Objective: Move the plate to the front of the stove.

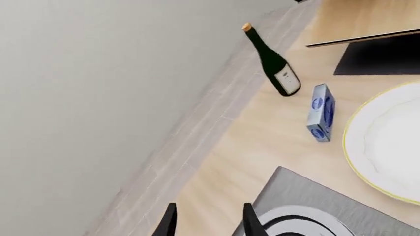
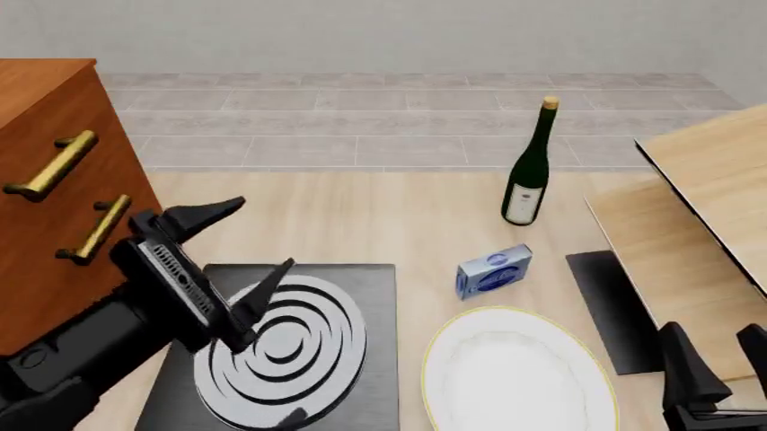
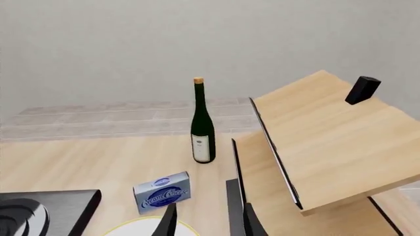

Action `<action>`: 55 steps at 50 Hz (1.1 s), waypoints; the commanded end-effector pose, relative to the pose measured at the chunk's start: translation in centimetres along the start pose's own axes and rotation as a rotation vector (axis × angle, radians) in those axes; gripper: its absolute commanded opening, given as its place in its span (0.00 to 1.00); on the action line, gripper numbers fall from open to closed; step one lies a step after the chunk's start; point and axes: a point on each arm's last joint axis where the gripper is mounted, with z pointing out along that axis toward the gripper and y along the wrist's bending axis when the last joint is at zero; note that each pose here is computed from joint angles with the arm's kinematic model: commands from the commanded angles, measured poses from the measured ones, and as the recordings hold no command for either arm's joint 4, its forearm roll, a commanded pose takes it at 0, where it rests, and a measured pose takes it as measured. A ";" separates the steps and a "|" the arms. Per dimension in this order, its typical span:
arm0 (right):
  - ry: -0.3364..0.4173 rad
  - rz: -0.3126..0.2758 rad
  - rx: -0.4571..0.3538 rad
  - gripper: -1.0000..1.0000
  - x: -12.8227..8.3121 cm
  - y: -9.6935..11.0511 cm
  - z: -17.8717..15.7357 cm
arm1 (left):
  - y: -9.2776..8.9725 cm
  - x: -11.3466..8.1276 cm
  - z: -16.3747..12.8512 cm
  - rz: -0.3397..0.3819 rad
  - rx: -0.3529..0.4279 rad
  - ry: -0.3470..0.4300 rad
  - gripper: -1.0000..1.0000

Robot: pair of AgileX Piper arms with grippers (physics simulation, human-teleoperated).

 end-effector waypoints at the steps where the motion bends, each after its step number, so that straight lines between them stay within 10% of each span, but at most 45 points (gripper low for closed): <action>1: 0.001 0.008 -0.001 1.00 0.0 0.0 0.0 | -2.4 -1.7 2.9 0.147 0.142 -0.041 1.00; 55: -0.009 0.033 0.002 1.00 0.0 0.0 -0.2 | -9.6 -6.7 5.5 0.252 0.432 -0.187 1.00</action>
